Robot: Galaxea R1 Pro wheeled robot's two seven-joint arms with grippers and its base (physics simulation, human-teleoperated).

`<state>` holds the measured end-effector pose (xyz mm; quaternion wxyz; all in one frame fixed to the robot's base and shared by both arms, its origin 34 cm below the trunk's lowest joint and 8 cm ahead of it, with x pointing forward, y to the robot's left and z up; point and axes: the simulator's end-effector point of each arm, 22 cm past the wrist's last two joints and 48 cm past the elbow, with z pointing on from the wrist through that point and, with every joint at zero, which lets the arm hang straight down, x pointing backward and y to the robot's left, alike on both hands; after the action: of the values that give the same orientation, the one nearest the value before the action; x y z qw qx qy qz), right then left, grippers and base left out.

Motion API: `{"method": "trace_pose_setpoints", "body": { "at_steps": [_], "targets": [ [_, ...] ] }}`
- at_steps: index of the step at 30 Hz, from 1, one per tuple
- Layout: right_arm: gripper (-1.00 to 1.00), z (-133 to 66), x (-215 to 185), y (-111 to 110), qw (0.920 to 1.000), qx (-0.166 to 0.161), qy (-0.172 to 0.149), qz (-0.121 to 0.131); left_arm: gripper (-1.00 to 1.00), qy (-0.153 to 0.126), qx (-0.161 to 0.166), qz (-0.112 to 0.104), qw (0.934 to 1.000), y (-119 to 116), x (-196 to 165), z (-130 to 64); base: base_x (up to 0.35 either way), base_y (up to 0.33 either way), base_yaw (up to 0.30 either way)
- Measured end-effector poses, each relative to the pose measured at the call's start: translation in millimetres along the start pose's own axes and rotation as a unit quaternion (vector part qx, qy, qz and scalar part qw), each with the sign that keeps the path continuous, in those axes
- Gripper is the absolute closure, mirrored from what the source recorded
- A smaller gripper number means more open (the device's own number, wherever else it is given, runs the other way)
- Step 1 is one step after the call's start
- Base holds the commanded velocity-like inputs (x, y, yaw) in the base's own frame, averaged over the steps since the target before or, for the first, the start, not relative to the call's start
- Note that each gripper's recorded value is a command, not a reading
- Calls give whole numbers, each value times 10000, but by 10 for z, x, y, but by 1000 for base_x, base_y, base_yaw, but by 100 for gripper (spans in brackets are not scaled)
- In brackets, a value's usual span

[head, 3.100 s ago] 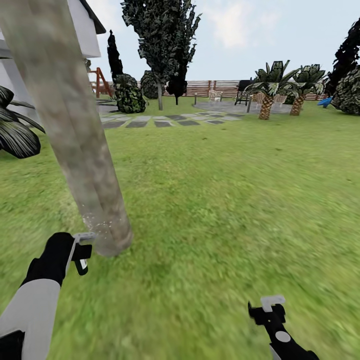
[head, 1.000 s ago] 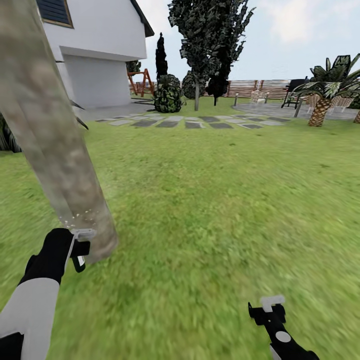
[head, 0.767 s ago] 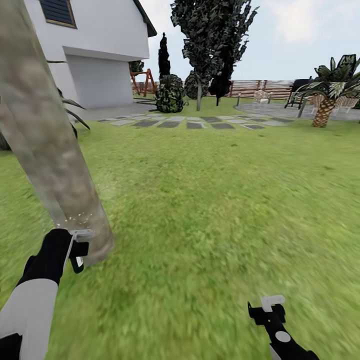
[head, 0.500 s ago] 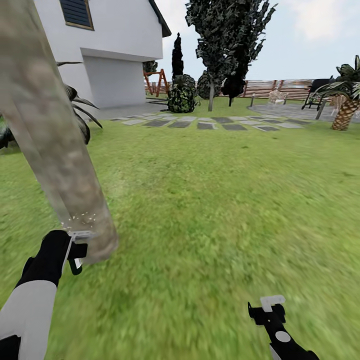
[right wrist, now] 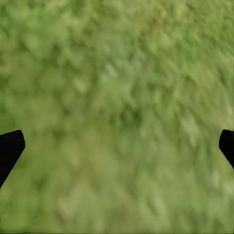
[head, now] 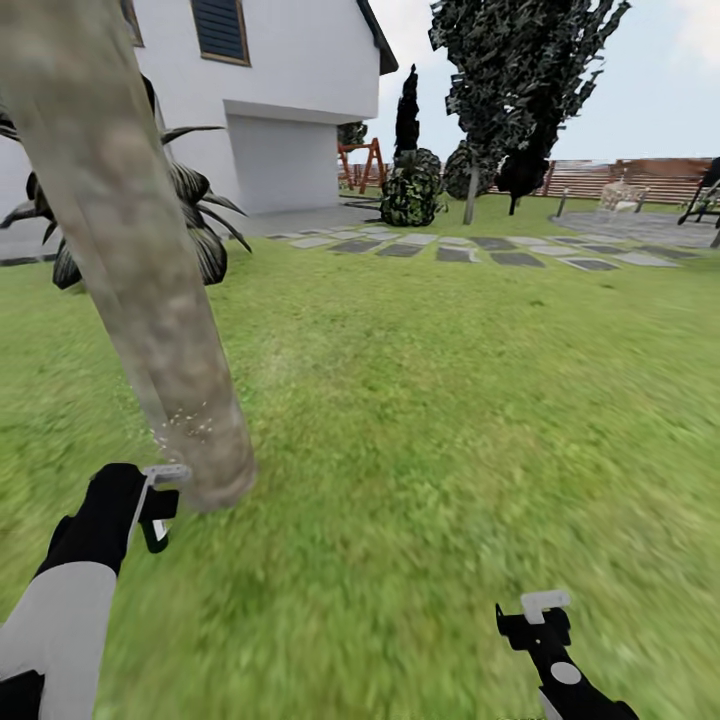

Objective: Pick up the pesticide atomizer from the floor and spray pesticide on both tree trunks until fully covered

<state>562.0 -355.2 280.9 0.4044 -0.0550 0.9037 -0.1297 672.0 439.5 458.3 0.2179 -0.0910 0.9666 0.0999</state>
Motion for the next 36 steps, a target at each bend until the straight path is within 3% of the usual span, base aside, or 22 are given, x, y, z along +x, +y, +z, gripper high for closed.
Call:
{"method": "trace_pose_setpoints", "body": {
  "at_steps": [6, 13, 25, 36],
  "targets": [
    [-100, -2, -2, 0, 10000, 0, -2, -1, 100, 2, 96, -4, 10000, -91, 9, 1, 8, -21, 273],
    [-100, -4, -3, -5, 10000, 5, -3, 5, 100, -15, 81, 6, 10000, -87, -1, -4, 250, -138, 45],
    [-100, -1, -4, -5, 10000, 5, -5, 6, 100, -23, 63, 10, 10000, -75, -9, -7, 44, -265, 6],
    [-100, -3, -4, -2, 10000, 1, -4, 2, 100, -14, 58, -2, 10000, -66, 0, -3, 146, -253, 247]
  ]
}}
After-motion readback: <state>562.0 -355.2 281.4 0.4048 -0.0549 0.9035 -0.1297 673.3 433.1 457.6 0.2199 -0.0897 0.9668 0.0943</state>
